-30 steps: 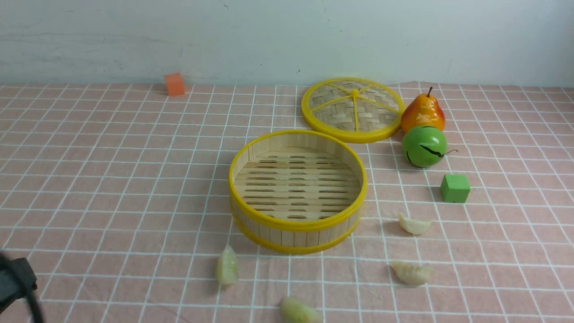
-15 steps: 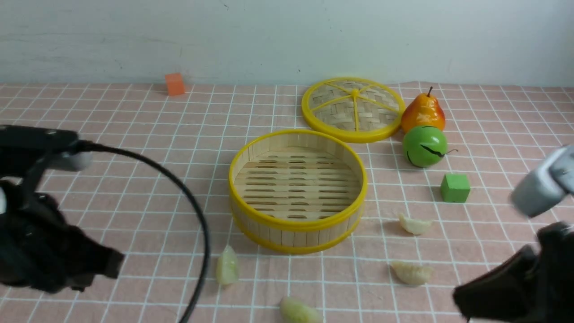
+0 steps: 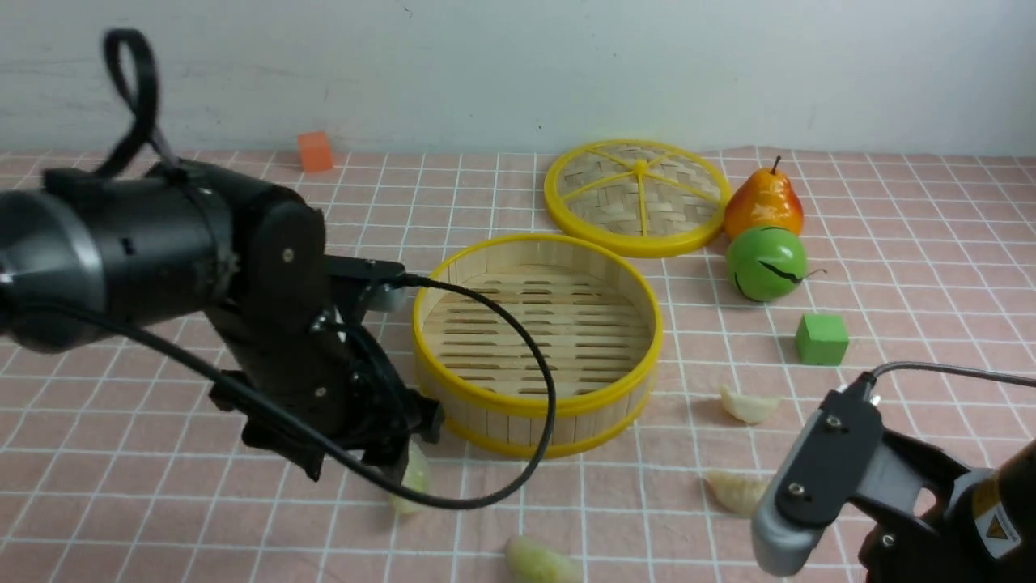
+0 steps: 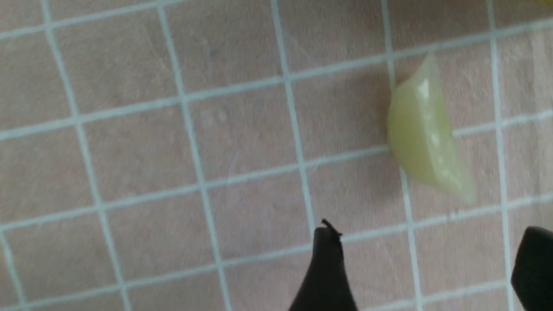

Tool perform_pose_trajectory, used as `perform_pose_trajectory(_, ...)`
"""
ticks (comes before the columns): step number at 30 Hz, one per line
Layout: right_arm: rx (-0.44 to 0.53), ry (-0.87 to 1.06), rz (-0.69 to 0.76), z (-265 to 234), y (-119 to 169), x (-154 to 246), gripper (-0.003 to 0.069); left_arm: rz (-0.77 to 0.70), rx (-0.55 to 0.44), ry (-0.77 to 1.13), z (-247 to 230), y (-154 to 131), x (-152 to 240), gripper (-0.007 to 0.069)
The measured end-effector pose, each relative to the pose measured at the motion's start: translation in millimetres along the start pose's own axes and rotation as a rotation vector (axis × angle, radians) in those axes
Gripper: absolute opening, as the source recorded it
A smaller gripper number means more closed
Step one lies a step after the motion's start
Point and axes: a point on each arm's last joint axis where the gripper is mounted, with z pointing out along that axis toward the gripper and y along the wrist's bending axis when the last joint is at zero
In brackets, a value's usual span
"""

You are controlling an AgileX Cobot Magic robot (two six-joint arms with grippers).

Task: Put the dumplings into the steamer on the table with the pink tablecloth.
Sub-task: 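Reach for and grasp a dumpling on the table with the left gripper, then place the dumpling into the bamboo steamer basket with the left gripper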

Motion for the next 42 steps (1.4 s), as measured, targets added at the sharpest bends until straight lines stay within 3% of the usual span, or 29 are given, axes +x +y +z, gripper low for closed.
perform_pose_trajectory(6, 0.004, 0.004, 0.014, 0.0, -0.4, 0.4, -0.0002, -0.035, 0.015, 0.0, 44.2, -2.9, -7.4, 0.048)
perform_pose_trajectory(8, 0.004, 0.004, 0.015, 0.0, -0.4, 0.4, -0.0001, -0.052, 0.025, 0.005, 57.3, -4.1, -8.1, 0.0424)
perform_pose_trajectory(12, 0.007, 0.005, 0.014, 0.0, -0.6, 0.4, 0.0, -0.059, 0.034, 0.005, 59.7, -5.7, -11.0, 0.0227)
perform_pose_trajectory(19, 0.019, 0.009, 0.007, 0.2, -1.8, 0.6, 0.0007, 0.024, 0.071, -0.035, 15.3, -15.9, -35.6, 0.0235)
perform_pose_trajectory(25, 0.031, -0.017, 0.003, 0.3, -3.0, -1.7, 0.0011, 0.061, 0.131, -0.193, -45.3, -32.1, -83.7, 0.0235)
perform_pose_trajectory(36, -0.041, -0.038, 0.049, 0.2, 3.5, -3.7, 0.0019, 0.061, 0.087, -0.105, 44.6, -42.1, -129.1, 0.0237)
perform_pose_trajectory(42, -0.04, -0.045, 0.049, -0.1, 3.4, -4.5, 0.0028, 0.076, 0.061, -0.124, 41.5, -42.4, -139.6, 0.0445)
